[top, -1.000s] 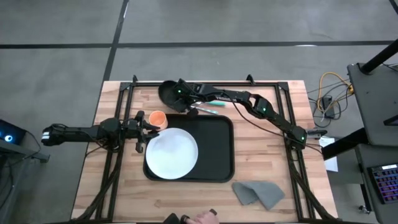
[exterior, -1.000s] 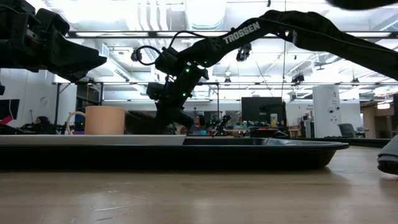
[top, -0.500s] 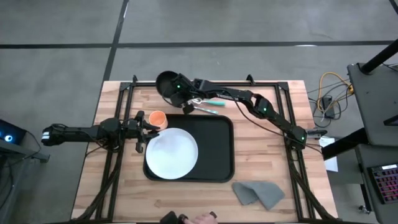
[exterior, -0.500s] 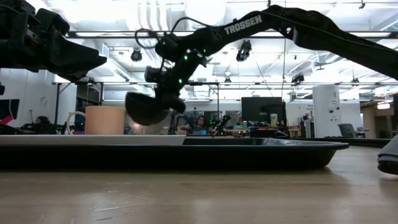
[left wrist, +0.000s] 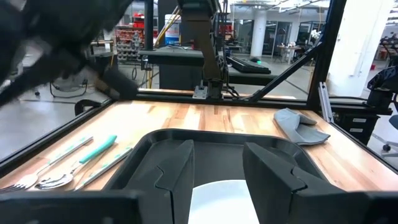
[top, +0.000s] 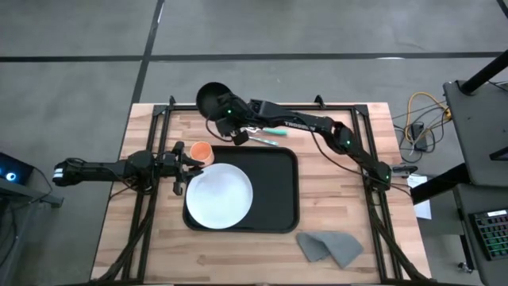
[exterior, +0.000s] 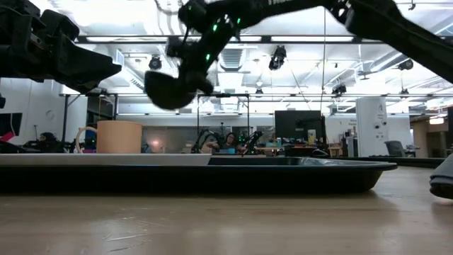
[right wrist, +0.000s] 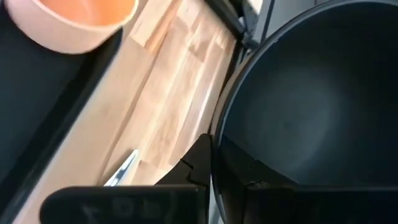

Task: Set up tray
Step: Put the black bowl on the white plate

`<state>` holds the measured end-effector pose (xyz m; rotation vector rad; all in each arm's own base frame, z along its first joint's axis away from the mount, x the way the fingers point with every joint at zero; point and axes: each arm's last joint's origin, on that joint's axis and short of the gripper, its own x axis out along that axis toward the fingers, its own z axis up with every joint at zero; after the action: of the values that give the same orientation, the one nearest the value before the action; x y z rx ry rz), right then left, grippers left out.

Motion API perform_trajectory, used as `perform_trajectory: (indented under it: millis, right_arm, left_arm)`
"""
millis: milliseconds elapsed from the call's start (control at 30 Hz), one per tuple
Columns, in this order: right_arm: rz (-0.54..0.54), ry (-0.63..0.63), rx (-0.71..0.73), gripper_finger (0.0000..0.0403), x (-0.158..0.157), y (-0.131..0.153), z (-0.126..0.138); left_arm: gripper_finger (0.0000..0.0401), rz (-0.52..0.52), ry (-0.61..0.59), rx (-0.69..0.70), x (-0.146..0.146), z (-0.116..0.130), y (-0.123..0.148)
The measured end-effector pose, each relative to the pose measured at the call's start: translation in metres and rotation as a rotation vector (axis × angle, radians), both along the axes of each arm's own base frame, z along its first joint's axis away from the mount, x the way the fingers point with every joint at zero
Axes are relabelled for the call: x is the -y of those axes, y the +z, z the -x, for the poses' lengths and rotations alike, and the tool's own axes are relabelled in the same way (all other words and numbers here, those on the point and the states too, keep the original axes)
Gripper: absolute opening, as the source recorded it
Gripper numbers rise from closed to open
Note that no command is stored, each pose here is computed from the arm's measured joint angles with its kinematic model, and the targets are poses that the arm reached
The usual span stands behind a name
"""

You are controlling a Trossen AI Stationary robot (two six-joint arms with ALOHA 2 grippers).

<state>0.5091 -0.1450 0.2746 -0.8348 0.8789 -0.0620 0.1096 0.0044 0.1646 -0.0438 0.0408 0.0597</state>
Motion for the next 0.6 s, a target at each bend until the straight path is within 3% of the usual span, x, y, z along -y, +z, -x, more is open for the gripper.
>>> perform_trajectory:
  millis: [267, 600]
  right_arm:
    - [-0.046, 0.002, -0.043, 0.0008, -0.025, 0.041, 0.026]
    - [-0.102, 0.068, -0.110, 0.0008, -0.084, 0.080, 0.056]
  left_arm:
    - [0.0118, 0.000, 0.000, -0.004, 0.000, 0.000, 0.000]
    - [0.0118, 0.000, 0.000, -0.005, 0.000, 0.000, 0.000]
